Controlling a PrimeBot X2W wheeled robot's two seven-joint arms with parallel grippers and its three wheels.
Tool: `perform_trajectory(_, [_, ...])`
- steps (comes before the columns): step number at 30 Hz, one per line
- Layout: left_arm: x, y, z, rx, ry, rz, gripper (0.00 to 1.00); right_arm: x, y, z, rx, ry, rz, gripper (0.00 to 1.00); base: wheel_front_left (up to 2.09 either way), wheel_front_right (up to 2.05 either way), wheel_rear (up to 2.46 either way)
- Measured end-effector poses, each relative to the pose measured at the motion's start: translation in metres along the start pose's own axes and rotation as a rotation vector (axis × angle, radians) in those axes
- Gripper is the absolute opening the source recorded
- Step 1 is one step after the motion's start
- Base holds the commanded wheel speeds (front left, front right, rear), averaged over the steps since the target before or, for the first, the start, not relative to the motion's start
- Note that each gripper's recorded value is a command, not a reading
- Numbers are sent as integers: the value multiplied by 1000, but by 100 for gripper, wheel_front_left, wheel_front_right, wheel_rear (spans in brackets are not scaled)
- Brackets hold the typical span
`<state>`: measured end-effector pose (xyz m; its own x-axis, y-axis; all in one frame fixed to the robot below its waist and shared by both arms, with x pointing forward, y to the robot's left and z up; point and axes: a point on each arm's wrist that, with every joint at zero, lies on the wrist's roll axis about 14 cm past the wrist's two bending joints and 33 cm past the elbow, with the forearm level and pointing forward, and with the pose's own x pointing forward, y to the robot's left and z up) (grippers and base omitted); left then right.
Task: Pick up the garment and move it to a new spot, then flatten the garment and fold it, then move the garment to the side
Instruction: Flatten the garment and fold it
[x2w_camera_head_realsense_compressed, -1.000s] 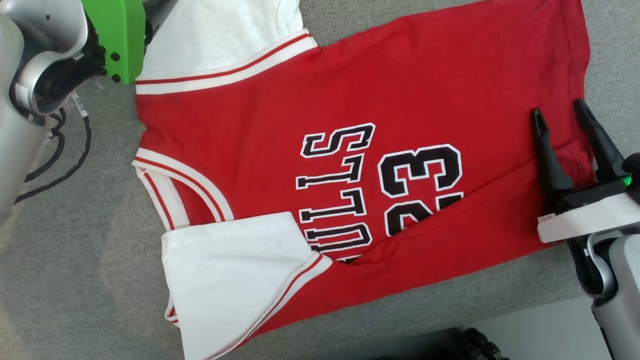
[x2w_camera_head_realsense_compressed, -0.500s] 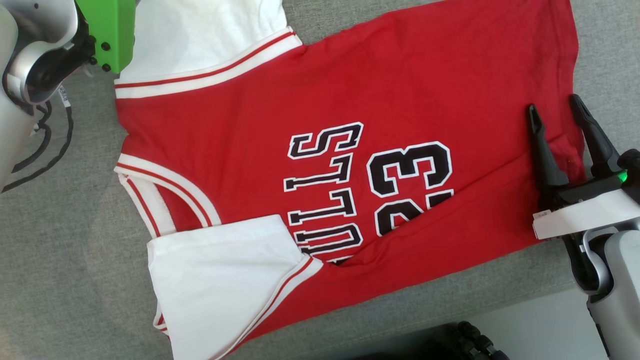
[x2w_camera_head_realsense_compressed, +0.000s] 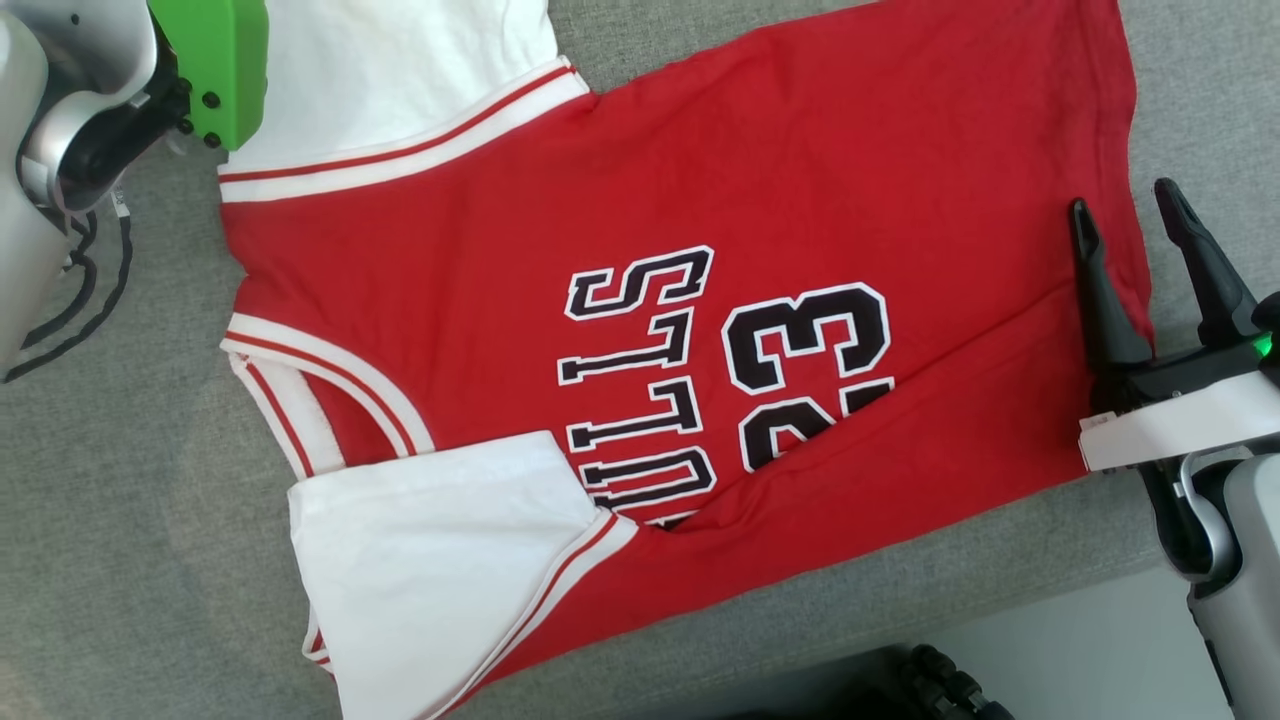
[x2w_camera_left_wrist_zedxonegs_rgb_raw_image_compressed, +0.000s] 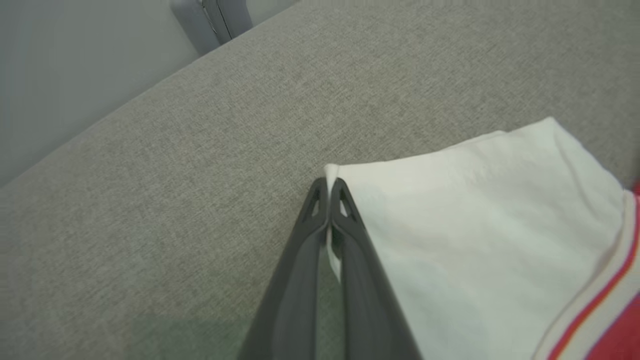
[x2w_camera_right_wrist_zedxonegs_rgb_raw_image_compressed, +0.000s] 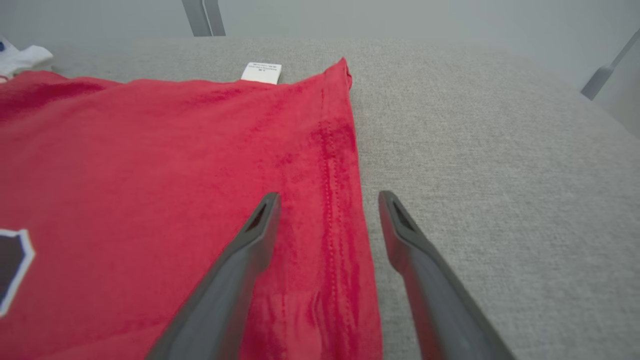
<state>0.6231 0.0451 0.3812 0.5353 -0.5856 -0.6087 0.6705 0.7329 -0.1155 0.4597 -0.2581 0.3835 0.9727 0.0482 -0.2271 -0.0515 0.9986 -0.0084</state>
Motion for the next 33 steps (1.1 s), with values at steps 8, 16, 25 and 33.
perform_trajectory(8, [-24,-22,24,24,-56,-36,0,25,11,30,40,-22,78,100,0,0,0])
perform_trajectory(16, [-57,-35,33,54,-75,-57,0,72,2,42,43,196,67,100,0,0,0])
perform_trajectory(25, [-80,-34,28,58,-61,-47,0,100,10,37,37,414,72,100,0,0,0])
perform_trajectory(33, [-83,-32,20,54,-47,-46,0,108,8,32,17,485,61,100,0,0,0])
